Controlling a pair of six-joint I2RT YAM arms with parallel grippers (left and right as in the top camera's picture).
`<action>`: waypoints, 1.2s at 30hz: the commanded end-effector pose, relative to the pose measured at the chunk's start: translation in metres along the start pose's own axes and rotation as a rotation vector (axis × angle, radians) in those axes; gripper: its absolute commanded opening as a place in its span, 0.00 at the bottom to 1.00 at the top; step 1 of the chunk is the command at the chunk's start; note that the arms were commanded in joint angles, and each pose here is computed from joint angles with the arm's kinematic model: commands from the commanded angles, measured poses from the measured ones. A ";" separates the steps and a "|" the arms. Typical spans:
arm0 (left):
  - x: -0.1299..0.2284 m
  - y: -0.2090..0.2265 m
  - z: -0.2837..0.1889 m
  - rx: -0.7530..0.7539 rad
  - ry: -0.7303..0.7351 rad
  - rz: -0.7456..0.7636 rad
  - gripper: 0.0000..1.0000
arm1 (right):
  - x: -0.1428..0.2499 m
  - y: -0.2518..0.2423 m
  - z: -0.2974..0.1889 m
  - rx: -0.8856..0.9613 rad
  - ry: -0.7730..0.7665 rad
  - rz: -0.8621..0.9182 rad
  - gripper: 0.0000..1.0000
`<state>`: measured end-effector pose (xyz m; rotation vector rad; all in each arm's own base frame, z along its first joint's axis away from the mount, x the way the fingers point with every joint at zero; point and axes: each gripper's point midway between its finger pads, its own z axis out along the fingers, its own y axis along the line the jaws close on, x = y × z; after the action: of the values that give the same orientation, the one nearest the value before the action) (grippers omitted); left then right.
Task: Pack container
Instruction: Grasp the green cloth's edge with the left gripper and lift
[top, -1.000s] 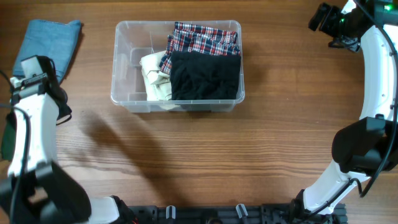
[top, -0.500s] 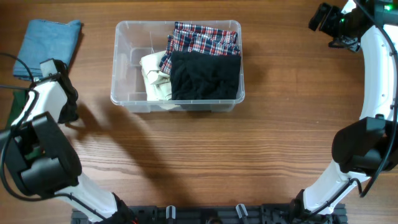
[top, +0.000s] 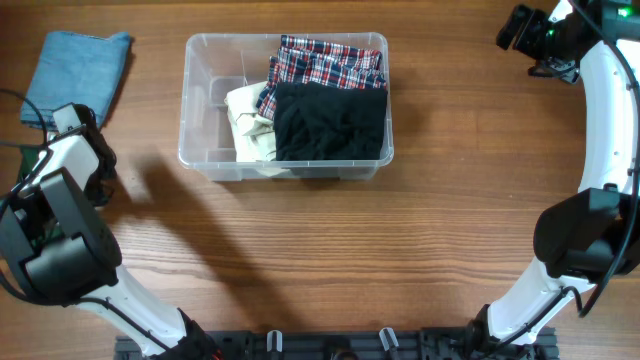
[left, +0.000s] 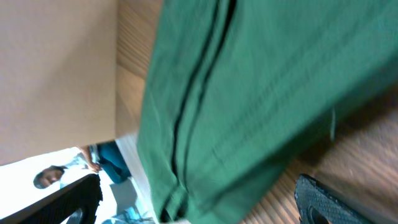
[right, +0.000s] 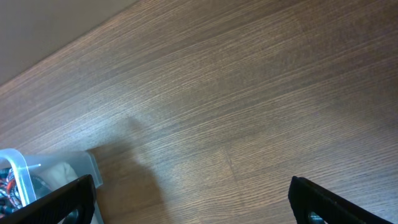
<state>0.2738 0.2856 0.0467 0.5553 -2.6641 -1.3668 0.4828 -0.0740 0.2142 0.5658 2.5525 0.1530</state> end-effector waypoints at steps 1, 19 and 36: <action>-0.012 0.009 0.004 -0.067 -0.018 0.094 1.00 | 0.001 -0.001 0.003 0.009 0.004 0.012 1.00; -0.015 -0.008 0.033 -0.126 0.013 0.149 1.00 | 0.001 -0.001 0.003 0.009 0.004 0.012 1.00; -0.027 -0.018 0.050 0.013 -0.045 0.043 0.73 | 0.001 0.000 0.003 0.009 0.004 0.011 1.00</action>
<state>0.2893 0.3216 0.0296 0.4461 -2.6092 -1.4819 0.4832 -0.0740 0.2144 0.5651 2.5507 0.1535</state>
